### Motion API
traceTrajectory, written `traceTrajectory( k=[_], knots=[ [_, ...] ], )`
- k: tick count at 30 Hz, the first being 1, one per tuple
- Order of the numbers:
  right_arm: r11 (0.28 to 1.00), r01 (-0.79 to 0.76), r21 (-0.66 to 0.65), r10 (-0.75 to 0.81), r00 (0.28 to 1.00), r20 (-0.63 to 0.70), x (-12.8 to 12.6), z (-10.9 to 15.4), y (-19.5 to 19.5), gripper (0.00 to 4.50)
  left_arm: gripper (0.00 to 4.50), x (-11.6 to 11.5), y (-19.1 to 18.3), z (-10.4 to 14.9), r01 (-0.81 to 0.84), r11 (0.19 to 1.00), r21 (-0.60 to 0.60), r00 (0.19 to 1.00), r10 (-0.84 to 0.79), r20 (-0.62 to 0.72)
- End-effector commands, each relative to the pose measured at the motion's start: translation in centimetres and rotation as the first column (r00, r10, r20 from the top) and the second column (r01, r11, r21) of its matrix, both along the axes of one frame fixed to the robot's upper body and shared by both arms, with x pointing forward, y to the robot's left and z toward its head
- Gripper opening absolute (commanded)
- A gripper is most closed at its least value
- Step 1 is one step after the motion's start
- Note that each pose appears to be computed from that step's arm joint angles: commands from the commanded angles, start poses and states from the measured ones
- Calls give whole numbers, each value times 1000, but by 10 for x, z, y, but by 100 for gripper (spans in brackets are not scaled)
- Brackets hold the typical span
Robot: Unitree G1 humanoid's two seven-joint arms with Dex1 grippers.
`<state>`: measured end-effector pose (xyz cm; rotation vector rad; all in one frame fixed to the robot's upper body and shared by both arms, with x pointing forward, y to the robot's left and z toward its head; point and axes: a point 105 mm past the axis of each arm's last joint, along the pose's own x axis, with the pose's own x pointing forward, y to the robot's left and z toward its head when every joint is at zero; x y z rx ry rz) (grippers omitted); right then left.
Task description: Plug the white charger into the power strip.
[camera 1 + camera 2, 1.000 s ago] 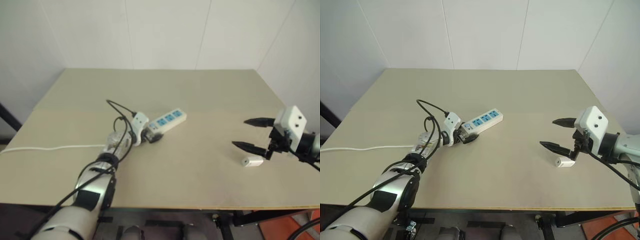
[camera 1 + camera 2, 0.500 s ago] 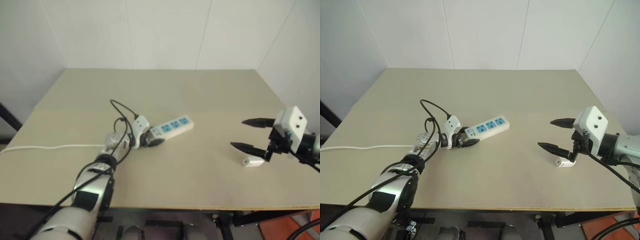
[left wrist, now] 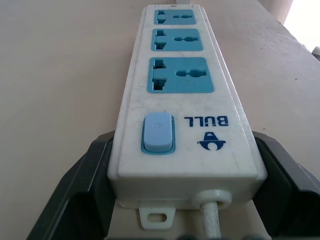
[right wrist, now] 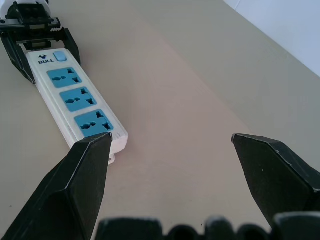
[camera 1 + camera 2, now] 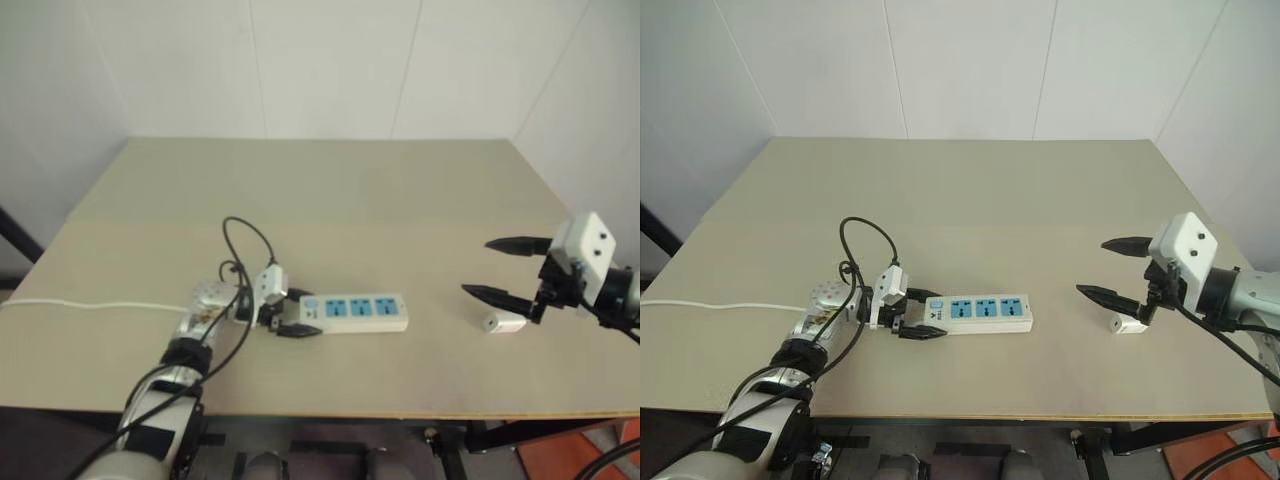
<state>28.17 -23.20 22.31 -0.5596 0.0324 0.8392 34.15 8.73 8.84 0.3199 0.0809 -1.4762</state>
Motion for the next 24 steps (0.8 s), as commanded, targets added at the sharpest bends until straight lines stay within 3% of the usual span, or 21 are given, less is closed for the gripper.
traceTrajectory(
  k=[1,2,9,24],
  knots=[
    [1000,-10,11,10,999,40,-1,11,4,450,429,-4,-8,4,20,999,-41,1000,-20,4],
    [1000,-8,11,8,999,39,-1,11,3,450,445,-4,-8,7,21,998,-55,1000,-21,1],
    [1000,-4,6,4,999,32,-2,12,2,450,445,-5,-11,17,20,988,-153,1000,-18,13],
    [1000,-13,-4,13,1000,26,-3,18,2,450,445,-5,4,-5,-4,998,-69,999,0,-50]
  ],
)
